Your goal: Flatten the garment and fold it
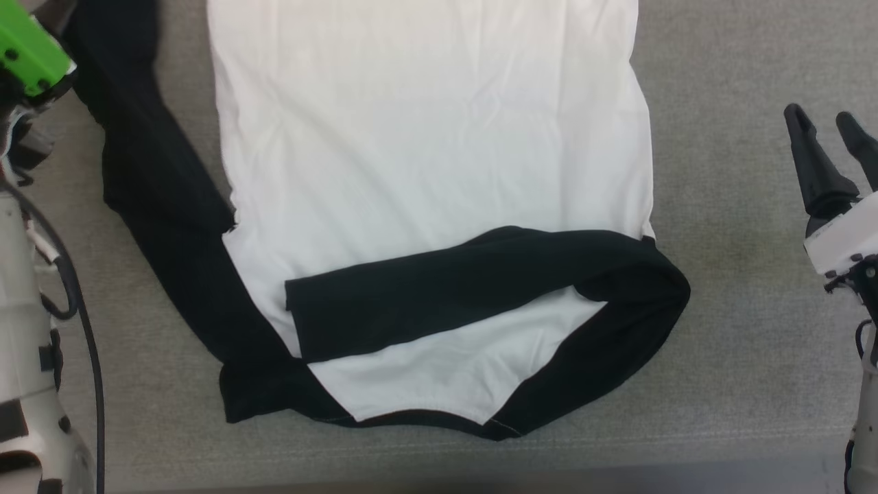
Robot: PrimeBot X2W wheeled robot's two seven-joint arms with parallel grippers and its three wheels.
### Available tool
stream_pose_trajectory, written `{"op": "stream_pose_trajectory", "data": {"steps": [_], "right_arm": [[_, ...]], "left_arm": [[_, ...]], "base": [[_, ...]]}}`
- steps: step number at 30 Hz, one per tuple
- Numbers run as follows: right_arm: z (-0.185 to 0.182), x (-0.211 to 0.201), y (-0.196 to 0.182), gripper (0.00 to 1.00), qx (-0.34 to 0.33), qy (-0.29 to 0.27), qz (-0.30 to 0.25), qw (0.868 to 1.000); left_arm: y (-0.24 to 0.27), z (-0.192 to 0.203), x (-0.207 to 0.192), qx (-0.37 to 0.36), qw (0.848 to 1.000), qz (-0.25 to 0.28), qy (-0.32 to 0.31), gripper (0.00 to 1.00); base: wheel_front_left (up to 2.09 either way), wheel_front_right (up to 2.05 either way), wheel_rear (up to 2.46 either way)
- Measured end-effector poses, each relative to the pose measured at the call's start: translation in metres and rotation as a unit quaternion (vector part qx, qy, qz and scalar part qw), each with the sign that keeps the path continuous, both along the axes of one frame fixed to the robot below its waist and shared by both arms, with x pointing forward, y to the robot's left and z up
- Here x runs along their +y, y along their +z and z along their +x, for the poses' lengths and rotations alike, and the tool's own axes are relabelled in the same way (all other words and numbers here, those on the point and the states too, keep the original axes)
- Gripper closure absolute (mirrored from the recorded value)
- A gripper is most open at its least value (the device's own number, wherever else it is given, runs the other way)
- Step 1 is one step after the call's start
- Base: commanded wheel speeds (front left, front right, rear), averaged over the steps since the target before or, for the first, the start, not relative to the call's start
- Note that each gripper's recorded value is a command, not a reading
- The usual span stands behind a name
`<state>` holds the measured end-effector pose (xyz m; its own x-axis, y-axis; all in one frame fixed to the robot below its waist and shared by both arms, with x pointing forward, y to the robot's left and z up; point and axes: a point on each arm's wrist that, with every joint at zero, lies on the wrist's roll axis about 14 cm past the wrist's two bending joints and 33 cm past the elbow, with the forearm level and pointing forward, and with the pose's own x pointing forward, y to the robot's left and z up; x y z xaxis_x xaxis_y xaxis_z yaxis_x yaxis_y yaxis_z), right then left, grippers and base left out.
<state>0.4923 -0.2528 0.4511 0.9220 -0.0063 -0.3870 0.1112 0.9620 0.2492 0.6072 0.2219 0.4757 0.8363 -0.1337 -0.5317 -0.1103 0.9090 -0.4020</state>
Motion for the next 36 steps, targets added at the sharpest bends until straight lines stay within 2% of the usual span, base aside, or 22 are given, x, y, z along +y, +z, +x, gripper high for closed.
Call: {"op": "stream_pose_trajectory", "data": {"steps": [5, 9, 13, 20, 24, 29, 36], "right_arm": [[-0.015, -0.001, 0.014, 0.00, -0.006, -0.003, 0.002, 1.000], [-0.025, 0.002, 0.026, 0.00, -0.014, -0.003, 0.009, 1.000], [-0.035, 0.007, 0.038, 0.00, -0.026, -0.002, 0.019, 0.999], [-0.042, 0.023, 0.060, 0.00, -0.052, 0.014, 0.032, 0.998], [-0.043, 0.033, 0.068, 0.00, -0.061, 0.025, 0.037, 0.997], [-0.044, 0.031, 0.064, 0.00, -0.055, 0.022, 0.038, 0.998], [-0.051, 0.013, 0.047, 0.00, -0.034, -0.004, 0.034, 0.999]], "left_arm": [[0.037, -0.020, 0.014, -0.044, 0.999, -0.002, 0.011, 1.00], [0.073, -0.035, -0.004, -0.090, 0.995, 0.016, -0.035, 1.00], [0.100, -0.060, -0.057, -0.124, 0.985, 0.018, -0.118, 1.00], [0.111, -0.114, -0.155, -0.136, 0.960, -0.006, -0.245, 1.00], [0.087, -0.145, -0.197, -0.108, 0.947, -0.010, -0.304, 1.00], [0.021, -0.184, -0.240, -0.029, 0.928, -0.015, -0.372, 1.00], [-0.074, -0.231, -0.261, 0.108, 0.900, -0.006, -0.422, 1.00]], "base": [[0.00, 0.00, 0.00], [0.00, 0.00, 0.00], [0.00, 0.00, 0.00], [0.00, 0.00, 0.00], [0.00, 0.00, 0.00], [0.00, 0.00, 0.00], [0.00, 0.00, 0.00]]}}
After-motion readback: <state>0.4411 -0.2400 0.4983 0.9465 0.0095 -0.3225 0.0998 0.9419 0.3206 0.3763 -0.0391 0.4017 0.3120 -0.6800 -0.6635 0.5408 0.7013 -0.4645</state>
